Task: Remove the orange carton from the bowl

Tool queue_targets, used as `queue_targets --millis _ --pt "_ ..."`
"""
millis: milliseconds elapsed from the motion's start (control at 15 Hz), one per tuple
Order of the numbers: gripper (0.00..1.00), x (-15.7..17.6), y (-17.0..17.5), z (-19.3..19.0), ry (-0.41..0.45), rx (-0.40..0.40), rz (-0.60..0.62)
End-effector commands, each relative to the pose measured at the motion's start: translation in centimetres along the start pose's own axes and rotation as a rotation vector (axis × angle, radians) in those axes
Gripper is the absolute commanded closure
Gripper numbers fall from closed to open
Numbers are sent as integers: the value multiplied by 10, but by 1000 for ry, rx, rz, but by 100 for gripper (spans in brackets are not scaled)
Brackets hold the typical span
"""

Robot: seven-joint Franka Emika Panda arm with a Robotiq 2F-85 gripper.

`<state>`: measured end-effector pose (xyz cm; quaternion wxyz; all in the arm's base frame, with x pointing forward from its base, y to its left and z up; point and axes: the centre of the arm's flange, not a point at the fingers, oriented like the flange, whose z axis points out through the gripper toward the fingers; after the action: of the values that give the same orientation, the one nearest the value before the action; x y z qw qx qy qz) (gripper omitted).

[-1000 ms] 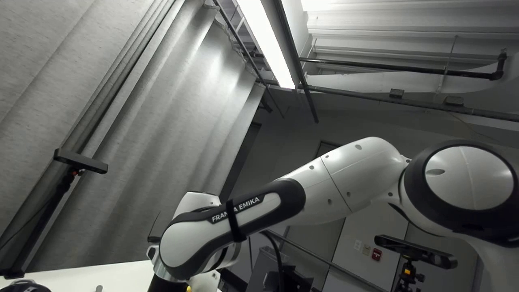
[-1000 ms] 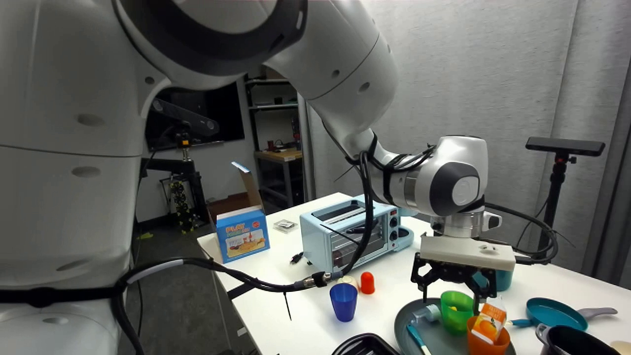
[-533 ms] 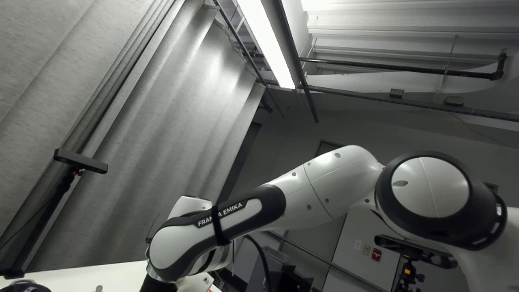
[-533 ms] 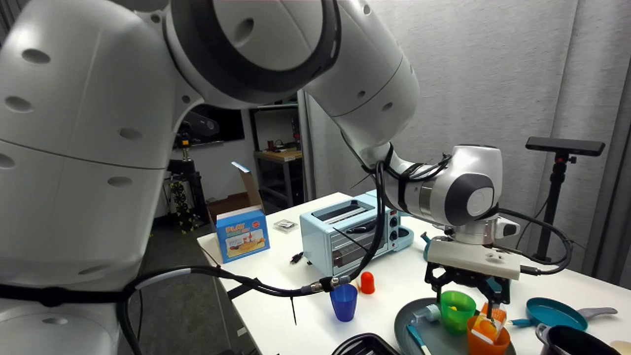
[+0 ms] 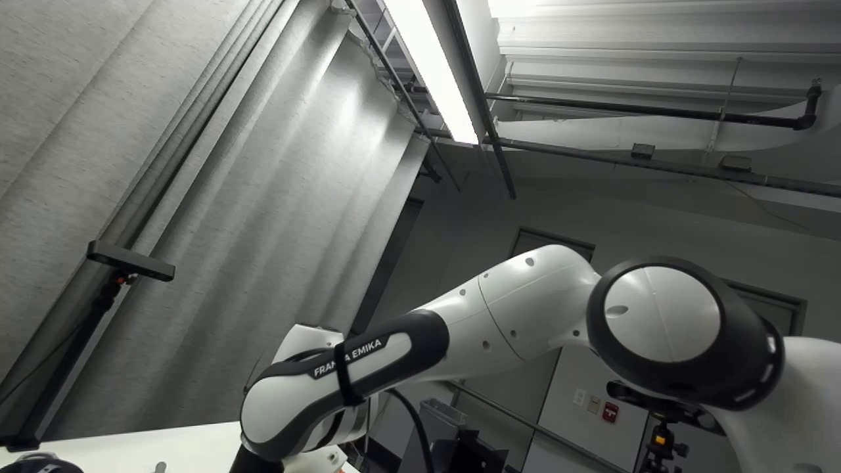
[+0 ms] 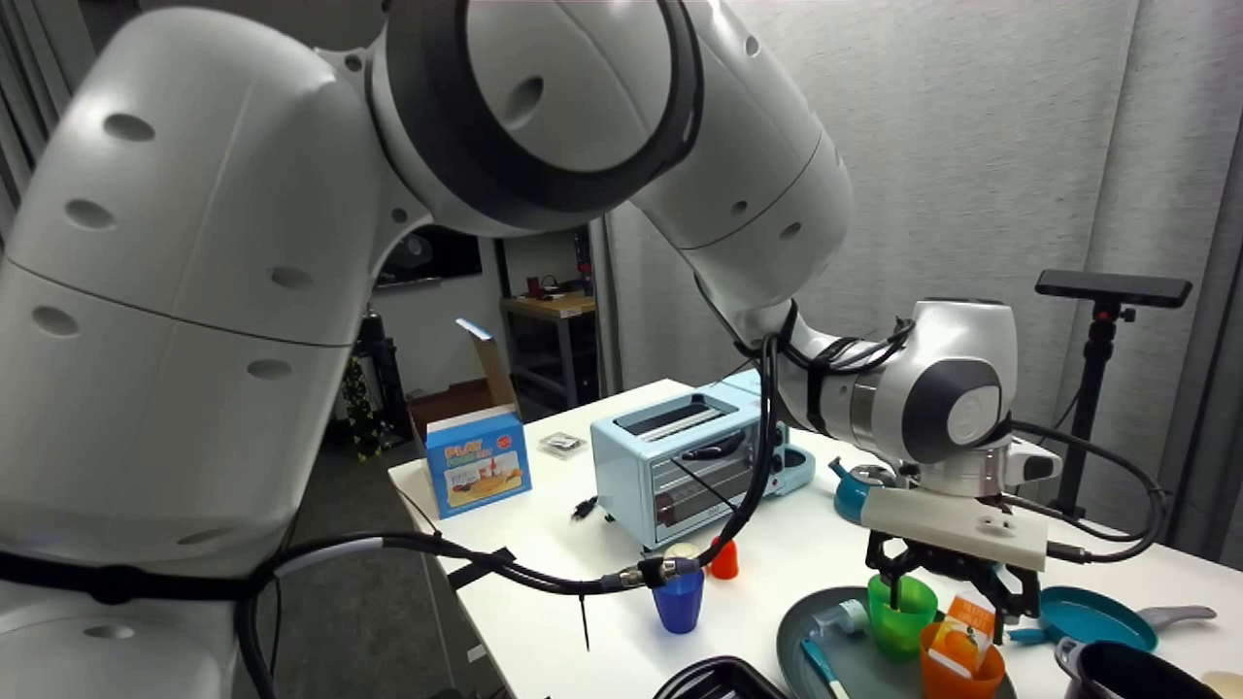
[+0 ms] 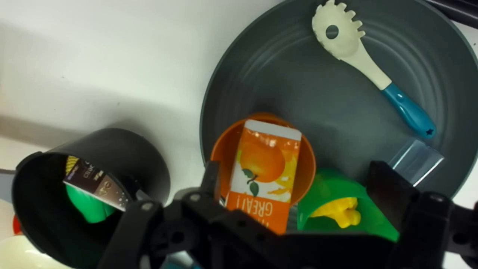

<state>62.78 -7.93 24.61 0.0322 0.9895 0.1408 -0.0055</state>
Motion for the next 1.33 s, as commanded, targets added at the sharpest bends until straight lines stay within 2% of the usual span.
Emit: queue_targets --millis 0,333,1267 --pt "0 8 6 6 12 -20 34" --pt "0 16 2 13 4 -21 39" --pt "0 44 21 22 18 -24 82"
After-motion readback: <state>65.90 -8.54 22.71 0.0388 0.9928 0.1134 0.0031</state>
